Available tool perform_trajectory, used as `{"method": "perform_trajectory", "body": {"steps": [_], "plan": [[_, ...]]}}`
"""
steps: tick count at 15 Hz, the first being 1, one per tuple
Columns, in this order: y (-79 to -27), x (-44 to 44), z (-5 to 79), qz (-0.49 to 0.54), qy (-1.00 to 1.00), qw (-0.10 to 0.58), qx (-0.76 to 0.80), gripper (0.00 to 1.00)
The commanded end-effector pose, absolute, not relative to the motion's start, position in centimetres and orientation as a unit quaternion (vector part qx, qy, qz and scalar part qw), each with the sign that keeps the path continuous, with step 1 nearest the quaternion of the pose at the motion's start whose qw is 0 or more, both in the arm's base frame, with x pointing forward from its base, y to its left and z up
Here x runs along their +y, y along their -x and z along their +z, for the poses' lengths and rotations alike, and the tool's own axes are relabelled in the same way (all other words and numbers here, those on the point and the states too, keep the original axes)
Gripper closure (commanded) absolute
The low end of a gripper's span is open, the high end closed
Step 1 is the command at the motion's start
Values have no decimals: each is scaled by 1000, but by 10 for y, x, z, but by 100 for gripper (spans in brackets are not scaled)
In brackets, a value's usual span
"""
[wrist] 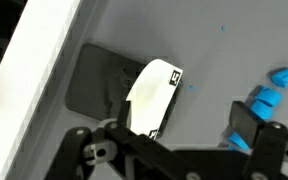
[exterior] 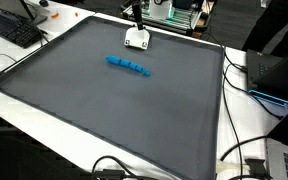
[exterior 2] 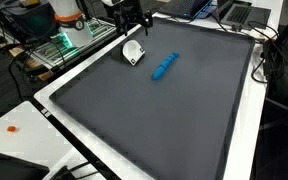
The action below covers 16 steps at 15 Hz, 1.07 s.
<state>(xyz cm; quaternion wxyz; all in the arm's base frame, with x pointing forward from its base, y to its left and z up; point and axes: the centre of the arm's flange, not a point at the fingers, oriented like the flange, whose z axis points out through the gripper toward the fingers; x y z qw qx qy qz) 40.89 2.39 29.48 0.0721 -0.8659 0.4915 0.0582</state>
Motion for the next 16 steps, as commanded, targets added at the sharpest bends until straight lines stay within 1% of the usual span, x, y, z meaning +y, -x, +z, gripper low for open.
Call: {"method": "perform_trajectory", "body": {"steps": [1,6,16], "plan": [[-412,21,320,47,906,57,416,0],[-429,32,342,-2,955,28,295,0],[-453,71,371,-60,998,4,31,0]]}}
